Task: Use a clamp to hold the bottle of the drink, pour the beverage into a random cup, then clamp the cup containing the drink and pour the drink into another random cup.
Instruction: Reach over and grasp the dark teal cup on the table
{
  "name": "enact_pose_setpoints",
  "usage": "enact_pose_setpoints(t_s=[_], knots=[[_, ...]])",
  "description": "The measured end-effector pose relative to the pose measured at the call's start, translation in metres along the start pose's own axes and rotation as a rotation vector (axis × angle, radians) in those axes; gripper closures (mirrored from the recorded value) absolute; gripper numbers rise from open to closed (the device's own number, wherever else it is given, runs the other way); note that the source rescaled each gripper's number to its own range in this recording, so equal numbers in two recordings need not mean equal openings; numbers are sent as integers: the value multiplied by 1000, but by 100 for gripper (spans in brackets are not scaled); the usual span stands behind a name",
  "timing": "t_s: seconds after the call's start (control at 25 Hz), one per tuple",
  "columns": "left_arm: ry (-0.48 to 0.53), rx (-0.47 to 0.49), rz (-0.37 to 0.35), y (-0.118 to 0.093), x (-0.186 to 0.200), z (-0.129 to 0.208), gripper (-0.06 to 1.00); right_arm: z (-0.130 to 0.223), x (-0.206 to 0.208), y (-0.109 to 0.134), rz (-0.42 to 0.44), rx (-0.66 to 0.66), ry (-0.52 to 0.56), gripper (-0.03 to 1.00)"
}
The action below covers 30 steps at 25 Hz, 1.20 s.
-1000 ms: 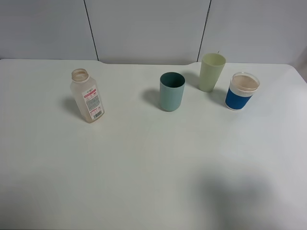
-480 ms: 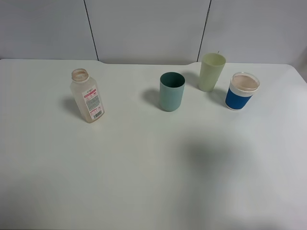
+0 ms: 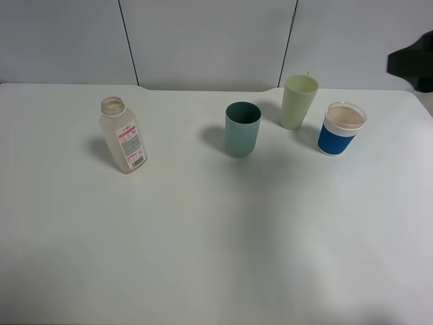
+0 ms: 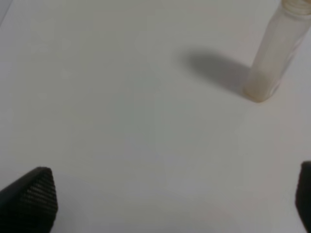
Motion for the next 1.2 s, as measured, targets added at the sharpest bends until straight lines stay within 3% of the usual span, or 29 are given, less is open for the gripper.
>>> enact_pose_setpoints(t_s=[0.6, 1.2], knots=[[0, 0, 0, 0, 0, 0, -5, 11, -91, 61, -194, 52, 48, 9], [0, 0, 0, 0, 0, 0, -5, 67, -124, 89, -253, 70, 108, 9]])
Point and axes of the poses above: a point on each arm's last joint axis where the gripper is mounted, x pointing back along that axis away from the gripper, y along the wrist's bending axis when the last joint is at zero, z = x × y, the point moved 3 cm from there along -x, pointing out along that axis toward the gripper, and after that the axes turned 8 degrees about x, right-handed, at the moved point
